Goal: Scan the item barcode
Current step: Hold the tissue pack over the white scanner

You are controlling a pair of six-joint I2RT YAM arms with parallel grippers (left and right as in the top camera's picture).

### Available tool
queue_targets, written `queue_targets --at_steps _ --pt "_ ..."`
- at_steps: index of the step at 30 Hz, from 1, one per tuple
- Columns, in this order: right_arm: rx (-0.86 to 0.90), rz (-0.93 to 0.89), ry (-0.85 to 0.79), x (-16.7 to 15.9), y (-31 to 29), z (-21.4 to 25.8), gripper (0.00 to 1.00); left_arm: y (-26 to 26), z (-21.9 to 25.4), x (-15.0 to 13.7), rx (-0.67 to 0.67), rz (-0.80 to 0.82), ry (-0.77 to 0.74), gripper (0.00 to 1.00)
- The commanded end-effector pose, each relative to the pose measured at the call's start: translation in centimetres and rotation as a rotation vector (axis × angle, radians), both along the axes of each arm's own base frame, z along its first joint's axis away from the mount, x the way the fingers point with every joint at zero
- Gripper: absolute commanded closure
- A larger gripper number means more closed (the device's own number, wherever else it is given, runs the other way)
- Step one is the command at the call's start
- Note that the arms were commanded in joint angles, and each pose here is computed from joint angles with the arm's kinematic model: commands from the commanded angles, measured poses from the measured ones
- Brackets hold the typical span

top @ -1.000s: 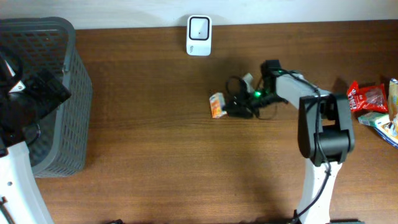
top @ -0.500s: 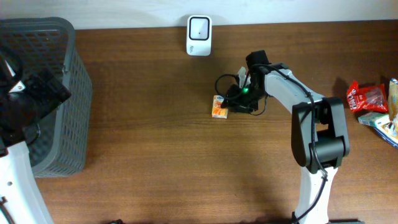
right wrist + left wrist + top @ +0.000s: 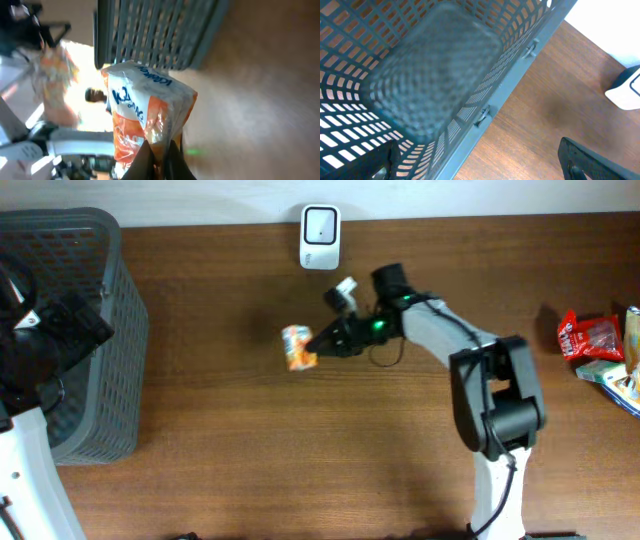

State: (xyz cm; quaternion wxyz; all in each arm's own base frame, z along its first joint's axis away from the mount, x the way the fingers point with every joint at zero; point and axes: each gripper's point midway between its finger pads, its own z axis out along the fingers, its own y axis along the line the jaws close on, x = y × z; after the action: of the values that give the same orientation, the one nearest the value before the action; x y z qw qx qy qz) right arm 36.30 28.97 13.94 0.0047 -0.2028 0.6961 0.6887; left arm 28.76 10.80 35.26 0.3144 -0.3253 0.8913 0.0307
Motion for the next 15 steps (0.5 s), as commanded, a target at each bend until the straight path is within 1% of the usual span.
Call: queue_targets --at_steps 1,4,5,6,7,8,9,10,11,13,14,15 --pt "0.070 0.047 -0.110 -0.7 1.2 1.6 0.96 0.2 0.3 -0.1 0.015 -0.001 -0.002 0.01" --pt "0.039 0.007 -0.010 0.8 0.1 1.8 0.96 0.2 0.3 -0.1 0.015 -0.001 -0.002 0.01" --pt "-0.049 -0.057 0.032 2.5 0.0 1.2 0.96 0.2 0.3 -0.1 0.015 -0.001 -0.002 0.01" --pt "-0.204 -0.197 0.073 5.5 -0.5 -0.1 0.96 0.2 0.3 -0.1 0.015 -0.001 -0.002 0.01" --pt "-0.298 -0.306 0.065 7.8 -1.1 -0.5 0.96 0.2 0.3 -0.1 0.015 -0.001 -0.002 0.01" --pt "-0.404 -0.462 0.009 11.4 -2.1 -0.1 0.96 0.2 0.3 -0.1 0.015 -0.001 -0.002 0.01" --pt "-0.508 -0.645 -0.102 15.6 -3.7 1.5 0.96 0.2 0.3 -0.1 0.015 -0.001 -0.002 0.01" --pt "-0.590 -0.828 -0.252 19.5 -5.8 4.4 0.96 0.2 0.3 -0.1 0.015 -0.001 -0.002 0.01" --pt "-0.679 -0.995 -0.403 22.5 -8.4 7.5 0.96 0.2 0.3 -0.1 0.015 -0.001 -0.002 0.01" --pt "-0.774 -1.131 -0.641 25.0 -10.4 10.9 0.96 0.2 0.3 -0.1 0.015 -0.001 -0.002 0.01" --pt "-0.887 -1.162 -0.836 26.3 -11.1 11.2 0.96 0.2 0.3 -0.1 0.015 -0.001 -0.002 0.01" --pt "-0.993 -1.183 -0.927 27.3 -12.0 10.3 0.96 0.2 0.3 -0.1 0.015 -0.001 -0.002 0.01"
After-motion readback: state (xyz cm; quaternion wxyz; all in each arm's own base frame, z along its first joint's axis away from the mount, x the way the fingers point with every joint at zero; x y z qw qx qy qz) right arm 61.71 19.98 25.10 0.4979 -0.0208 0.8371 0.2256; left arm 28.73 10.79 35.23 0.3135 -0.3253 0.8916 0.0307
